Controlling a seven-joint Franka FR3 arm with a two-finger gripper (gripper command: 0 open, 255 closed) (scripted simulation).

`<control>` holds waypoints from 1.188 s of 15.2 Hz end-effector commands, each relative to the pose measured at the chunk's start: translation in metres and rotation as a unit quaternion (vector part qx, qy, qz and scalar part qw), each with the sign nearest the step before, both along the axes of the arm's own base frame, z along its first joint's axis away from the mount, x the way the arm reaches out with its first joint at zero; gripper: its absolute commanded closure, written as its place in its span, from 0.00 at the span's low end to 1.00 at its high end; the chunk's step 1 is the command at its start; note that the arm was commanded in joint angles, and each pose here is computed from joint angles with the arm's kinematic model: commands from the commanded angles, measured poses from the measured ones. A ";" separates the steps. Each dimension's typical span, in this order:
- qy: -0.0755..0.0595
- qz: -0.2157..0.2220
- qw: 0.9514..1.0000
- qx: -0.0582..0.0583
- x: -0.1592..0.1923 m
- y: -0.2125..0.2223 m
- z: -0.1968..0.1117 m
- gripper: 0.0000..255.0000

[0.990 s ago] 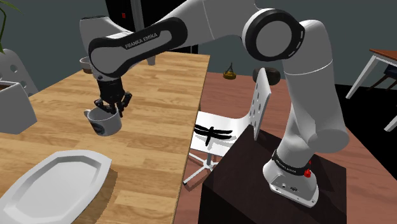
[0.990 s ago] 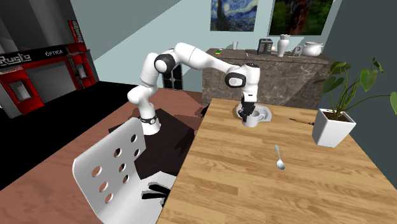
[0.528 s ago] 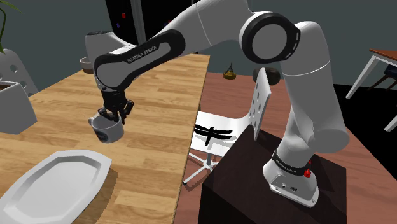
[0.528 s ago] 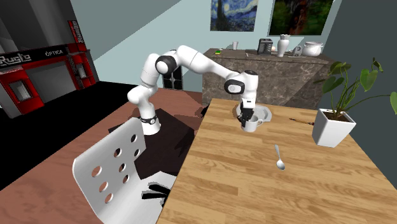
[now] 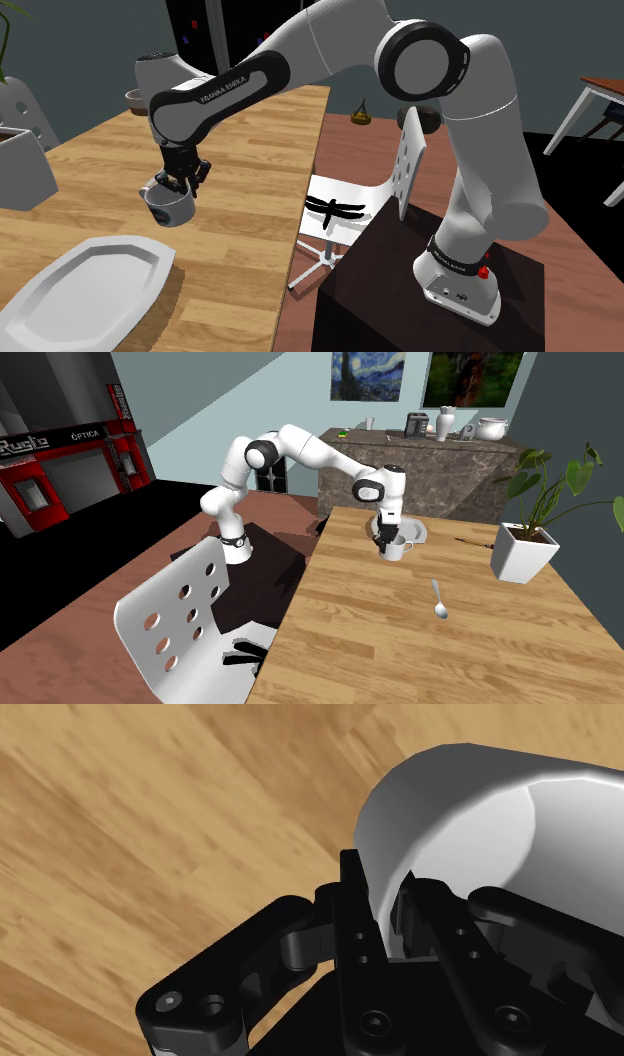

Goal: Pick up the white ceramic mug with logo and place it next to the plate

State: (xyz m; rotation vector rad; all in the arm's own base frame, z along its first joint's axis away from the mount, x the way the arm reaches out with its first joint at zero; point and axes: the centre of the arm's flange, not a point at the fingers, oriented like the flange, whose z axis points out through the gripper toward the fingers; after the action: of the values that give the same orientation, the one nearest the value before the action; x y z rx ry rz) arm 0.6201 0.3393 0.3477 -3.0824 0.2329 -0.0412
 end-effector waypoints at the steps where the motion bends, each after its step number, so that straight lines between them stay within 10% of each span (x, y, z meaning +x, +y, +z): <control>1: 0.000 0.000 1.000 0.000 0.000 0.000 0.000 0.00; 18: 0.000 0.000 1.000 0.000 -0.002 -0.002 0.050 0.00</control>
State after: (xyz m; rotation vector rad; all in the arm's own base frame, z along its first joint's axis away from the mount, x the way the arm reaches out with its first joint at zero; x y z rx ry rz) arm 0.6186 0.3370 0.3977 -3.0822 0.2329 -0.0416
